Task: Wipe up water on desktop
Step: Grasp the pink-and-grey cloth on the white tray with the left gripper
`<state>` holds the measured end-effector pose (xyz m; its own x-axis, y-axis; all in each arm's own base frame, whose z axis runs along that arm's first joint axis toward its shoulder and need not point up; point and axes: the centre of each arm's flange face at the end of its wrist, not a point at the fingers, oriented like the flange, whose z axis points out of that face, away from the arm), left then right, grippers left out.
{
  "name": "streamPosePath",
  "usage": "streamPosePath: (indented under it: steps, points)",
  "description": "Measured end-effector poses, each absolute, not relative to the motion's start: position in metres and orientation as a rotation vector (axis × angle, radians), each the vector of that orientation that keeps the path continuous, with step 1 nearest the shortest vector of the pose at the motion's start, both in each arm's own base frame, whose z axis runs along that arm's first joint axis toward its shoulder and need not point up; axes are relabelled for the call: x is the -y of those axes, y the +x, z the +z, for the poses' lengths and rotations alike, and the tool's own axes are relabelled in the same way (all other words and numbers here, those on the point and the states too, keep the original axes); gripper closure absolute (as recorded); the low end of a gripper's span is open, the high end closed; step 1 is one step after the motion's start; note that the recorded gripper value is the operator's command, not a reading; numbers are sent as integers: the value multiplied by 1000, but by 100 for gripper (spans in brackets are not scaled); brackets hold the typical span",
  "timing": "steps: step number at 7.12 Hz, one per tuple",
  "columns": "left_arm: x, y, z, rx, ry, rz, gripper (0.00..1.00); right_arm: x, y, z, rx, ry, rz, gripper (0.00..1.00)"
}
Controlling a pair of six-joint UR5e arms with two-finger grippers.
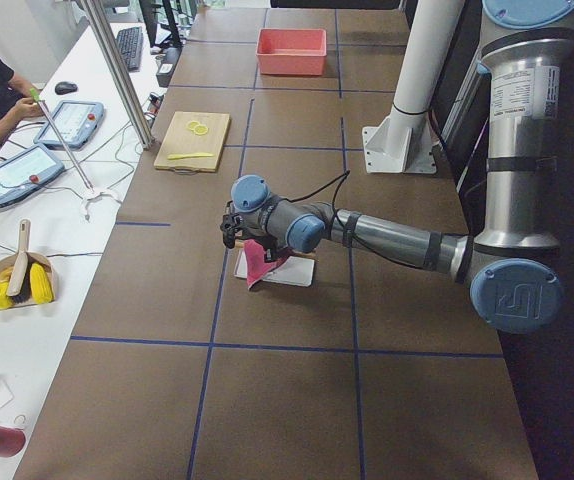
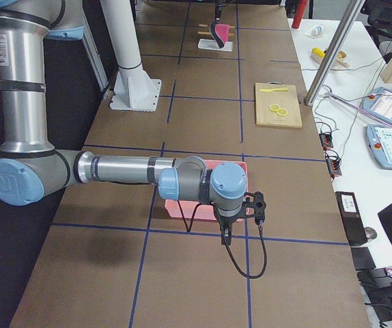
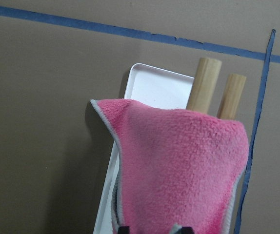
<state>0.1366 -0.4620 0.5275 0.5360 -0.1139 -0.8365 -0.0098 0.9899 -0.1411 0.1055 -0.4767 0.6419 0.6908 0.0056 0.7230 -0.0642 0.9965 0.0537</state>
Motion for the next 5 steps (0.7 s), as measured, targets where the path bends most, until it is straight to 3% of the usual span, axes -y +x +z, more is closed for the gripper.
streamPosePath:
  steps: [3,5]
  points:
    - [460,142,529,-999,-145,-62,91,477,105,641,807,78,39,0]
    - [460,143,529,-999,-154,-70,99,477,105,641,808,78,38,0]
